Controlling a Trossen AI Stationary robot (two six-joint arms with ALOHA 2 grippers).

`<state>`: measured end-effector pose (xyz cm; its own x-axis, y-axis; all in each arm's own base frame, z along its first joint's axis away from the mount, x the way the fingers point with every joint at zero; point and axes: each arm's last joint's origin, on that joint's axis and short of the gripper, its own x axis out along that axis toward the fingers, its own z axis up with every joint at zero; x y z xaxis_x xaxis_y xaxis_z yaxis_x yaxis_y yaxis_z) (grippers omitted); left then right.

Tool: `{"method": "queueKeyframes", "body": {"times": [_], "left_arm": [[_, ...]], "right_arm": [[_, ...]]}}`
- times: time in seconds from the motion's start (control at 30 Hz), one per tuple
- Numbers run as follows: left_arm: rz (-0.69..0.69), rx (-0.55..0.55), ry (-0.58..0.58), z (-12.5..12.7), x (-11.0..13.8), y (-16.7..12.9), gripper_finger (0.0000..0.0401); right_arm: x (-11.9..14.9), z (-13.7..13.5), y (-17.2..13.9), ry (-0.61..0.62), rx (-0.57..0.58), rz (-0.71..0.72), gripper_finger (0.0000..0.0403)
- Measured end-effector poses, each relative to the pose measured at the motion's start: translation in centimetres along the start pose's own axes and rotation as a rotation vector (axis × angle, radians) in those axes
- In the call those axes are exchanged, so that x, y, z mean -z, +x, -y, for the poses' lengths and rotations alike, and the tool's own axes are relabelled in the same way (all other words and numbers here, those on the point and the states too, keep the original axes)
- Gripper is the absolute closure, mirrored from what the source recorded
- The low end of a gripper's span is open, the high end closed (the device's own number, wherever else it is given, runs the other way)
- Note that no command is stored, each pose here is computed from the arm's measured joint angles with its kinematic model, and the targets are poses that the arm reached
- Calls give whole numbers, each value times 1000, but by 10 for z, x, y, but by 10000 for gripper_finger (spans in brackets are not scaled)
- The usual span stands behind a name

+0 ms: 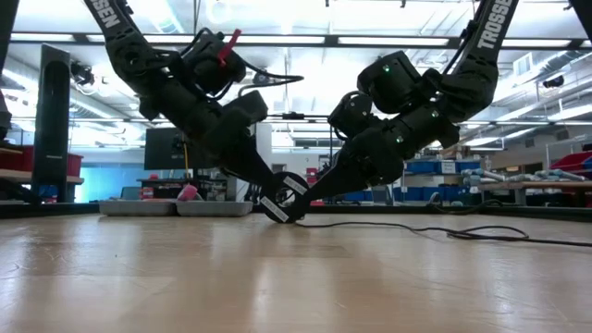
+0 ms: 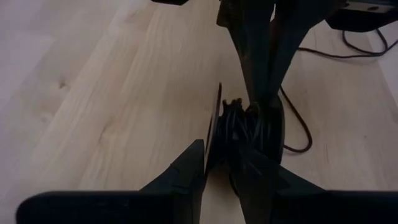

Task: Coil cords
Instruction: Coil the black wire onto the spool

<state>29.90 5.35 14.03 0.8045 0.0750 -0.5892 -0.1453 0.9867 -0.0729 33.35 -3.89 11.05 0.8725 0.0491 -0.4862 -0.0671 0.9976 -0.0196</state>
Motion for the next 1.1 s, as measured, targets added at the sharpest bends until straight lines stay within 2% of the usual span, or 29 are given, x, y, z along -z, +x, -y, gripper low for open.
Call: {"method": "queueKeyframes", "body": {"times": [0.27, 0.47, 0.73, 0.9, 1.1], "left_arm": [[6, 1, -5, 0, -2, 0, 326], [6, 25, 6, 1, -2, 0, 392], [2, 11, -45, 1, -2, 0, 399], [10, -55, -99, -1, 0, -1, 400], [65, -58, -165, -1, 9, -2, 401]], "right_arm": [[0, 0, 0, 1, 1, 0, 403], [1, 0, 0, 2, 0, -3, 403], [1, 1, 0, 13, 35, -6, 400], [0, 4, 0, 66, 92, 5, 380], [-14, 4, -7, 95, 89, 60, 351]]}}
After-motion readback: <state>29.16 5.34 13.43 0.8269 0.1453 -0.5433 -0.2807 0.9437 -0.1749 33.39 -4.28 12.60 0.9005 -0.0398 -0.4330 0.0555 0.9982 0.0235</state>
